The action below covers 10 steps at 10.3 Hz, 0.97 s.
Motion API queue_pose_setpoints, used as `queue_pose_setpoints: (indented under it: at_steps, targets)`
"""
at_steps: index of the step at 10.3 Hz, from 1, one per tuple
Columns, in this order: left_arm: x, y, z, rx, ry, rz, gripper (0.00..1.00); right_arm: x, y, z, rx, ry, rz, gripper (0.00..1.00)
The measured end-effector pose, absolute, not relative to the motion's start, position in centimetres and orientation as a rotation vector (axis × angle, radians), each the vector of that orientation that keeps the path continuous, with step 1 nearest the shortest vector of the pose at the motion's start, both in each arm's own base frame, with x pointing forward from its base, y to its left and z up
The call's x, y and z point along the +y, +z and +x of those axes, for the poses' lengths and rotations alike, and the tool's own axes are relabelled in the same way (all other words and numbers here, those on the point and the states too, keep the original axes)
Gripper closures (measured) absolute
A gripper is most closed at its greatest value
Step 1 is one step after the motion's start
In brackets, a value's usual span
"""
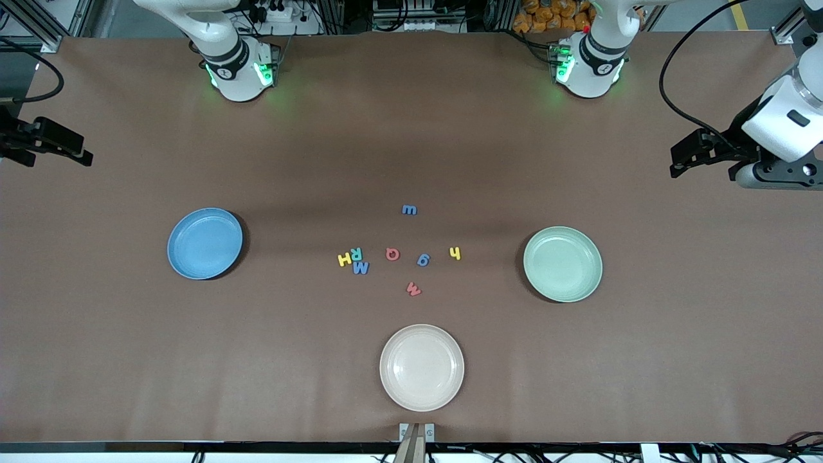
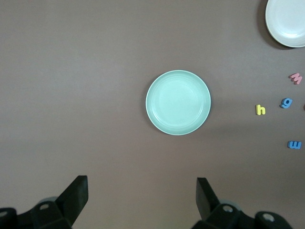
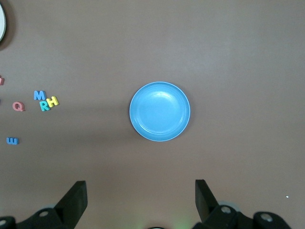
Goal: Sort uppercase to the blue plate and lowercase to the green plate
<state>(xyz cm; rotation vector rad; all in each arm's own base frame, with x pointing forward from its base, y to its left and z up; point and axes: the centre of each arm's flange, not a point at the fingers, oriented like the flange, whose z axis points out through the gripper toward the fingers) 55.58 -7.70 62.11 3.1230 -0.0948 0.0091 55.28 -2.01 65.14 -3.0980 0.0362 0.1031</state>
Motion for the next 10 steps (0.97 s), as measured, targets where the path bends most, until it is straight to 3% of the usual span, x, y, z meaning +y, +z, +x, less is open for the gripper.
queue_pose_setpoints:
  at_steps: [10]
  targets:
    - [-8.2,60.3,55.9,-0.17,-0.043,3.119,0.0,-0.5,63.9,56.2,-0.006,0.119,-3.098,0.0]
